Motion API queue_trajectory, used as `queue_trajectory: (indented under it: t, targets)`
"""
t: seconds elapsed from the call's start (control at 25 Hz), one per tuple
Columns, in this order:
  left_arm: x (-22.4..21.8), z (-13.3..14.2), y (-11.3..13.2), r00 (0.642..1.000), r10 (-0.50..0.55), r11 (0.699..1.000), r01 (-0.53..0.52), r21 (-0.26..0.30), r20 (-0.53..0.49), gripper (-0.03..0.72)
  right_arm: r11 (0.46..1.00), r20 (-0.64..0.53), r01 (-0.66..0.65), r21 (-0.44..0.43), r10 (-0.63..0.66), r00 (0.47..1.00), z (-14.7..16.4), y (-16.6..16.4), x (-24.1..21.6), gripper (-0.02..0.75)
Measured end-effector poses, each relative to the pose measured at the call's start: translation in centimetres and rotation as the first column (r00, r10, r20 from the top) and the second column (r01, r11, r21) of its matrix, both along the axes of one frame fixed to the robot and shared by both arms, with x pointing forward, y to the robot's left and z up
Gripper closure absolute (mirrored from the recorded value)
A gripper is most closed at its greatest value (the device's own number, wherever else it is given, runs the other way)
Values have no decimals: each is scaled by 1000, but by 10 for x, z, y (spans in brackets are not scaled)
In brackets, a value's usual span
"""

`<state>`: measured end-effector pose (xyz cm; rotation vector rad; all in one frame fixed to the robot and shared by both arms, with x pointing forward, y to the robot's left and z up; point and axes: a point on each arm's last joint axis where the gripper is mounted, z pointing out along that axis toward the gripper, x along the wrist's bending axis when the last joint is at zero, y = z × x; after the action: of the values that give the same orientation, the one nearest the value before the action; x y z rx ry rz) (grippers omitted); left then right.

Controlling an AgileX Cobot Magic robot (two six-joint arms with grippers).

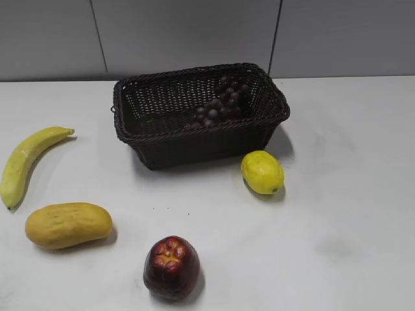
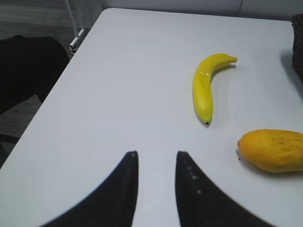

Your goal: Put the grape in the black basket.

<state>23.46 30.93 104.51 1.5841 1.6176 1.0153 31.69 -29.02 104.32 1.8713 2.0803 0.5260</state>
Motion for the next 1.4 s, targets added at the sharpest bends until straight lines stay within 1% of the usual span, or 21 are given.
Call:
queue_trajectory:
  t: [0.08, 0.28, 0.48, 0.76, 0.96, 1.04, 1.16, 1.4]
  targets:
    - [0, 0, 0, 1000, 0, 1000, 0, 0, 0, 471, 1000, 27, 0, 2, 0, 1000, -2, 0, -7, 166]
    - [0, 0, 0, 1000, 0, 1000, 0, 0, 0, 471, 1000, 126, -1, 10, -1, 992, 4, -1, -20, 166]
    - [0, 0, 0, 1000, 0, 1000, 0, 0, 0, 471, 1000, 226, -1, 14, -2, 974, 8, -1, -34, 166]
    - [0, 0, 0, 1000, 0, 1000, 0, 0, 0, 471, 1000, 397, -3, 23, -7, 918, 14, -2, -56, 166]
    - [0, 0, 0, 1000, 0, 1000, 0, 0, 0, 471, 1000, 515, -6, 30, -10, 857, 14, -3, -75, 167]
    - [0, 0, 0, 1000, 0, 1000, 0, 0, 0, 471, 999, 567, -9, 36, -13, 824, 13, -3, -82, 167]
    - [0, 0, 0, 1000, 0, 1000, 0, 0, 1, 471, 999, 594, -12, 41, -15, 804, 12, -3, -86, 167]
    - [0, 0, 0, 1000, 0, 1000, 0, 0, 1, 471, 999, 603, -16, 49, -17, 798, 11, -3, -84, 167]
